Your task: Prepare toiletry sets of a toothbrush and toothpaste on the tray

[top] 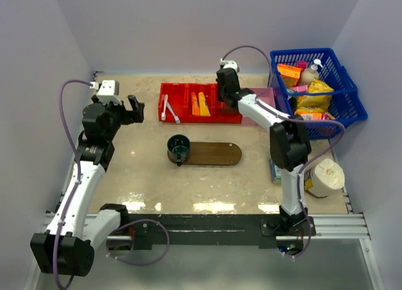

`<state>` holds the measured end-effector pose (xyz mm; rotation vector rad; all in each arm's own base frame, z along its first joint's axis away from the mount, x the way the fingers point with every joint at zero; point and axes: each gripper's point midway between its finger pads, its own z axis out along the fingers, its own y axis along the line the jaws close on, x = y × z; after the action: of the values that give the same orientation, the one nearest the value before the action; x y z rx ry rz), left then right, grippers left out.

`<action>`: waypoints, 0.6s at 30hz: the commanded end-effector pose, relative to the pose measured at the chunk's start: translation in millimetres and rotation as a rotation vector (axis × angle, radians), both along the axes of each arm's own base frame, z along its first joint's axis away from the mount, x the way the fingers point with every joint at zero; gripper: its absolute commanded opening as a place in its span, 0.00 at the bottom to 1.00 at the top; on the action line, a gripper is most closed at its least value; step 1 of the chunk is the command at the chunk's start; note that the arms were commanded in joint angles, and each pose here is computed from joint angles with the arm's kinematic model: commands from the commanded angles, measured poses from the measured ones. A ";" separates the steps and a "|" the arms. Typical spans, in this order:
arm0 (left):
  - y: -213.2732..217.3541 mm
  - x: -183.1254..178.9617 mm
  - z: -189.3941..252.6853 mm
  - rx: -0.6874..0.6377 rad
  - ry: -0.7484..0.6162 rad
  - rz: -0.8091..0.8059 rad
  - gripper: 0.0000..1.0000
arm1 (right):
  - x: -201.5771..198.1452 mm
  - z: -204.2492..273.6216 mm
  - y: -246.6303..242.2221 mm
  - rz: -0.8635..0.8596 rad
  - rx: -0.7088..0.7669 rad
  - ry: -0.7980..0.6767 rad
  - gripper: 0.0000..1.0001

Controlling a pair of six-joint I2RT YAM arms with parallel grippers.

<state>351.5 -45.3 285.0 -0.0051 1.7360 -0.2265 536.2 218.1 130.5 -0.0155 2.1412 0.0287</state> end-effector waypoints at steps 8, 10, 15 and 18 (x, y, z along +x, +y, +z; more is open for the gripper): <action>-9.7 4.4 10.0 -0.002 -0.042 -0.053 0.97 | -27.6 98.0 20.6 0.230 0.065 -0.125 0.00; -13.3 4.7 8.9 -0.006 -0.040 -0.071 0.97 | -41.3 107.6 17.5 0.264 0.055 -0.118 0.00; -26.9 4.8 0.7 -0.013 -0.015 -0.147 0.96 | -75.6 115.7 22.0 0.385 0.076 -0.062 0.00; -39.0 3.8 -2.4 -0.007 -0.007 -0.204 0.96 | -94.7 120.3 26.3 0.451 0.104 -0.039 0.00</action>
<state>353.9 -63.0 273.4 0.0651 1.7726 -0.3122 467.7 232.1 213.5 -0.3150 2.1229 0.2666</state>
